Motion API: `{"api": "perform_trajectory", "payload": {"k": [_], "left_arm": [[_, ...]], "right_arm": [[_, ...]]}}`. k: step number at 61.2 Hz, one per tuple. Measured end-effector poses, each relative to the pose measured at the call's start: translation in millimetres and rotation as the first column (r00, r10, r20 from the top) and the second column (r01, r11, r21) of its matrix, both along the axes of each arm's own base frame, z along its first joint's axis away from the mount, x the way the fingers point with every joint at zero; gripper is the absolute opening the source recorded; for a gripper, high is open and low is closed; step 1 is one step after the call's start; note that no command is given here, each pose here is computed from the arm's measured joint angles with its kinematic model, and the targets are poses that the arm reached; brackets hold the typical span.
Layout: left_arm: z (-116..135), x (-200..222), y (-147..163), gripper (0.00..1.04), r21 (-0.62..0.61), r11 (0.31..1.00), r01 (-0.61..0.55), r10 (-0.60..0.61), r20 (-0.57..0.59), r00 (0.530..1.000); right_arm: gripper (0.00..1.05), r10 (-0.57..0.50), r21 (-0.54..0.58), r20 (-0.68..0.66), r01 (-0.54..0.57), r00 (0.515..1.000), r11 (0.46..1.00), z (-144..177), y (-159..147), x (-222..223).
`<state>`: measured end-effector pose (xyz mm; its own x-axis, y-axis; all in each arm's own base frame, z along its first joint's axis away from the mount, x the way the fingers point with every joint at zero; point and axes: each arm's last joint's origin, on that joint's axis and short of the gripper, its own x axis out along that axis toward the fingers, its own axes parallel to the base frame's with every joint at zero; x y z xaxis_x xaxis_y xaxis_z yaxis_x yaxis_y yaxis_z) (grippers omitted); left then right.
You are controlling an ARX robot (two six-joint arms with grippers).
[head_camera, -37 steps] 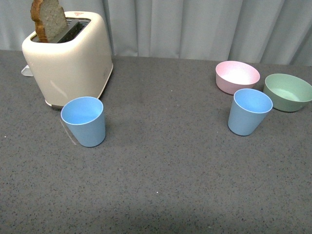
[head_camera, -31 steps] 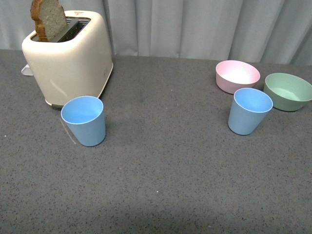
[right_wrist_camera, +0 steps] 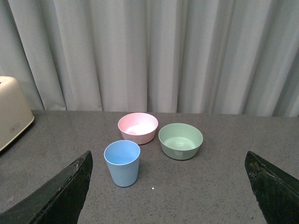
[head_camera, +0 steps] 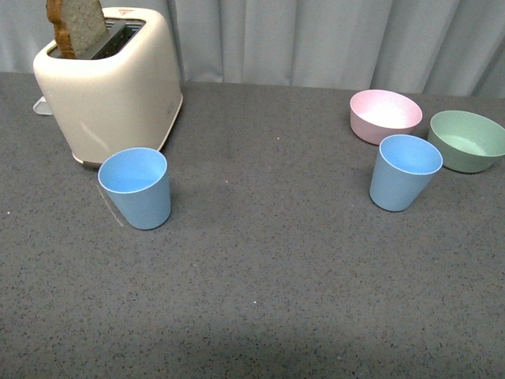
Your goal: Stack blue cups with both arms
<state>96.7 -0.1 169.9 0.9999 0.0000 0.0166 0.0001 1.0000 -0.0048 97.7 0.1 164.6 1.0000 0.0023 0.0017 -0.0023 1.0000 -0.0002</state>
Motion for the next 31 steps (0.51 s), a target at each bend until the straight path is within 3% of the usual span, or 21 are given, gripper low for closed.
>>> {"api": "perform_trajectory", "payload": {"k": [22, 25, 28, 31], "left_arm": [[-0.1, 0.0, 0.0, 0.98, 0.0, 1.0, -0.001, 0.001, -0.001, 1.0], [-1.7, 0.5, 0.2, 0.98, -0.025, 0.996, -0.081, 0.078, -0.093, 0.993], [-6.7, 5.5, 1.1, 0.98, -0.018, 0.98, -0.199, 0.188, -0.261, 0.947], [-11.4, 12.0, 1.1, 0.98, -0.017, 0.973, -0.23, 0.211, -0.336, 0.918]], "right_arm": [[0.95, 0.0, 0.0, 0.0, 0.0, 1.0, 1.0, 0.0, 0.0, 0.0], [0.95, 0.0, 0.0, 0.0, 0.0, 1.0, 1.0, 0.0, 0.0, 0.0], [0.95, 0.0, 0.0, 0.0, 0.0, 1.0, 1.0, 0.0, 0.0, 0.0], [0.95, 0.0, 0.0, 0.0, 0.0, 1.0, 1.0, 0.0, 0.0, 0.0]]}}
